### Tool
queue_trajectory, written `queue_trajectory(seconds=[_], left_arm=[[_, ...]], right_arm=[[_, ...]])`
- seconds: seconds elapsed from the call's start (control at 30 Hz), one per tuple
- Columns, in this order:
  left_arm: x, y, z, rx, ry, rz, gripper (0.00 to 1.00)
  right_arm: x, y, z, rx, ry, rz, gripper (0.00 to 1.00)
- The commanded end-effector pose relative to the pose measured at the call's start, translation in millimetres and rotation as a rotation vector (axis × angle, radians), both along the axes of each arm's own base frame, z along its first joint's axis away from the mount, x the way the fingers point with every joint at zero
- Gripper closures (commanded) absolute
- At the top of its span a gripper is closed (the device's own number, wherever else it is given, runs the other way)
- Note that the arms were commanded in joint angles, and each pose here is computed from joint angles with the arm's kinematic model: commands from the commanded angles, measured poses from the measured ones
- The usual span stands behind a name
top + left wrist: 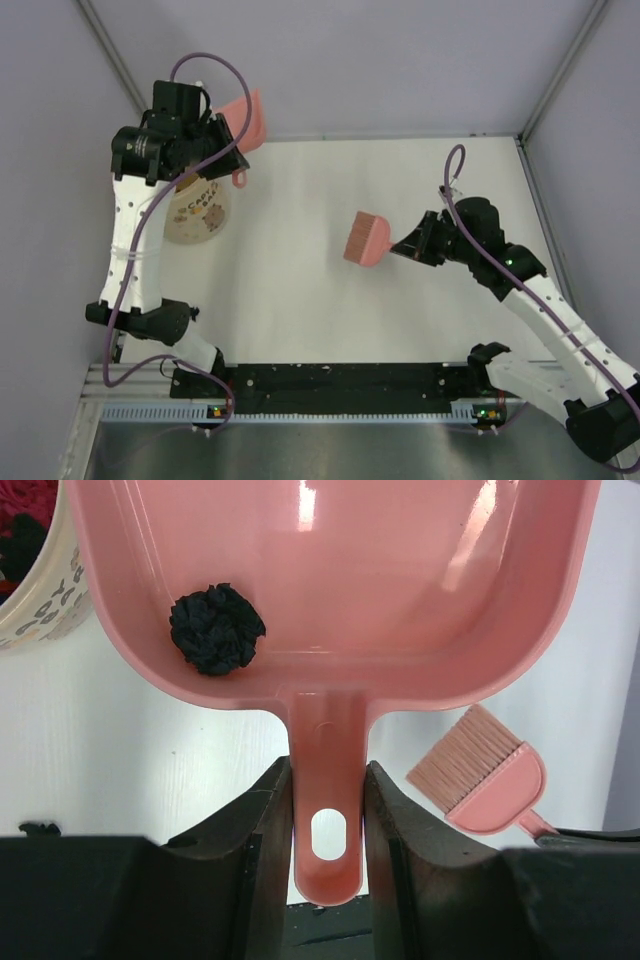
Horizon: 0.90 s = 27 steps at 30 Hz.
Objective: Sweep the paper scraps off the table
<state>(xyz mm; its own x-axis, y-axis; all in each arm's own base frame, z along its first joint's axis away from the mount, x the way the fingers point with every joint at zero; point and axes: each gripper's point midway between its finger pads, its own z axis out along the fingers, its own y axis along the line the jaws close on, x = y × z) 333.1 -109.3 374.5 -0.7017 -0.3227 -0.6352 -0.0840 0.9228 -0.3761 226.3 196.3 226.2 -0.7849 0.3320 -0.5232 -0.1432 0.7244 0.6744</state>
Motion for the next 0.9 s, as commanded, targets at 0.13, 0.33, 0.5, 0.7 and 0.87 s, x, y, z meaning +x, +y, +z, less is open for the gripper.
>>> queue_trajectory(seconds=[0.13, 0.33, 0.5, 0.7, 0.87], left_arm=[[-6, 18, 15, -0.16, 0.032, 0.023, 1.0], [6, 21, 31, -0.284, -0.013, 0.024, 1.0], [22, 38, 45, -0.406, -0.078, 0.061, 1.0], [31, 56, 56, -0.493, -0.135, 0.102, 1.0], [37, 69, 67, -0.567, -0.174, 0.112, 1.0]], right_arm=[[-1, 9, 14, 0.045, -0.022, 0.028, 1.0], [-2, 12, 13, 0.056, 0.001, 0.036, 1.0], [-2, 13, 14, 0.059, 0.006, 0.041, 1.0], [-5, 13, 14, 0.057, 0.017, 0.047, 1.0], [-7, 12, 12, 0.05, 0.025, 0.054, 1.0]])
